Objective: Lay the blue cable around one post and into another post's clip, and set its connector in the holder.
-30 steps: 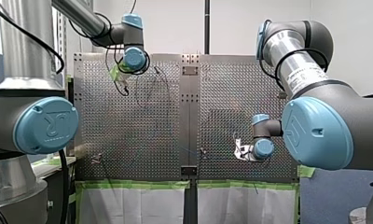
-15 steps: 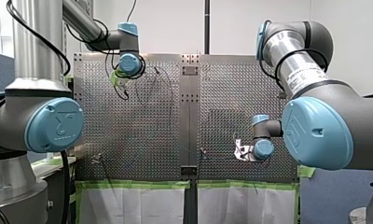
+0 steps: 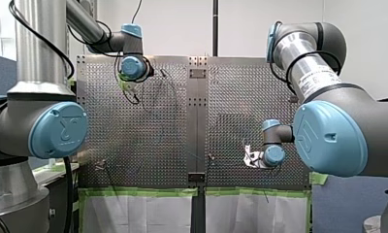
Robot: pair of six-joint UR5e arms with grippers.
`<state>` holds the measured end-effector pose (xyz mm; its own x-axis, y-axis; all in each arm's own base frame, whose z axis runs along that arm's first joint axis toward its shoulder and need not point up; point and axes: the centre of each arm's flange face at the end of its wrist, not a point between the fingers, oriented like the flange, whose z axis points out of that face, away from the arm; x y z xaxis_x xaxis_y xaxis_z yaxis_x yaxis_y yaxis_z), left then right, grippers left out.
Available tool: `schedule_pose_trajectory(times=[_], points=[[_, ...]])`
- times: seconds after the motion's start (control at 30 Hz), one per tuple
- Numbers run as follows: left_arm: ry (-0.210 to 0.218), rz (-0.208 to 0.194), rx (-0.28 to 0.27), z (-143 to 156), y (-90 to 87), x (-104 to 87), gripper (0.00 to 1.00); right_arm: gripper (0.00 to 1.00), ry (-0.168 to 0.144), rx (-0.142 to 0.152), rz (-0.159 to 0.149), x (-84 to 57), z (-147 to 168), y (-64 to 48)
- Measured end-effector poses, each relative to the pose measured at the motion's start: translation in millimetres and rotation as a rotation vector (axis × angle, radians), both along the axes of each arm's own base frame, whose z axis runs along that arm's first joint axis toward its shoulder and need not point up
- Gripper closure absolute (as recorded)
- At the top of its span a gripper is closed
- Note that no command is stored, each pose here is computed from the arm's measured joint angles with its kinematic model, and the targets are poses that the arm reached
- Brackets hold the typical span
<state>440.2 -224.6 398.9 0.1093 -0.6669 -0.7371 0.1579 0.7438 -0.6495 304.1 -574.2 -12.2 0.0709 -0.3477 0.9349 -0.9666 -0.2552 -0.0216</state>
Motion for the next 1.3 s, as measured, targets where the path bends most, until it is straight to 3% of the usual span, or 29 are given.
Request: schedule_pose_trajectory(times=[0.17,0.33,0.53,0.77,1.07,1.3], points=[[-0.007,-0.027,0.005,0.1,1.3,4.1,0.0,0.77,0.0,0.0,-0.001,-0.5,0.0,-0.3],[-0.006,-0.023,0.011,-2.2,6.4,17.7,0.0,0.77,0.0,0.0,-0.002,-0.8,-0.1,-0.5],[0.01,0.013,0.042,-2.9,12.8,40.8,0.0,0.77,0.001,0.002,-0.002,-1.6,-0.3,-0.5],[-0.031,0.05,0.043,23.5,25.5,60.3,0.0,0.77,0.003,0.003,-0.002,-1.8,-1.1,-0.4],[-0.065,0.068,0.046,56.6,36.8,73.7,0.0,0.77,0.004,0.003,-0.001,-1.4,-1.4,-0.1],[-0.074,0.074,0.05,61.8,42.6,77.5,0.0,0.77,0.005,0.003,0.003,0.5,-2.1,1.0]])
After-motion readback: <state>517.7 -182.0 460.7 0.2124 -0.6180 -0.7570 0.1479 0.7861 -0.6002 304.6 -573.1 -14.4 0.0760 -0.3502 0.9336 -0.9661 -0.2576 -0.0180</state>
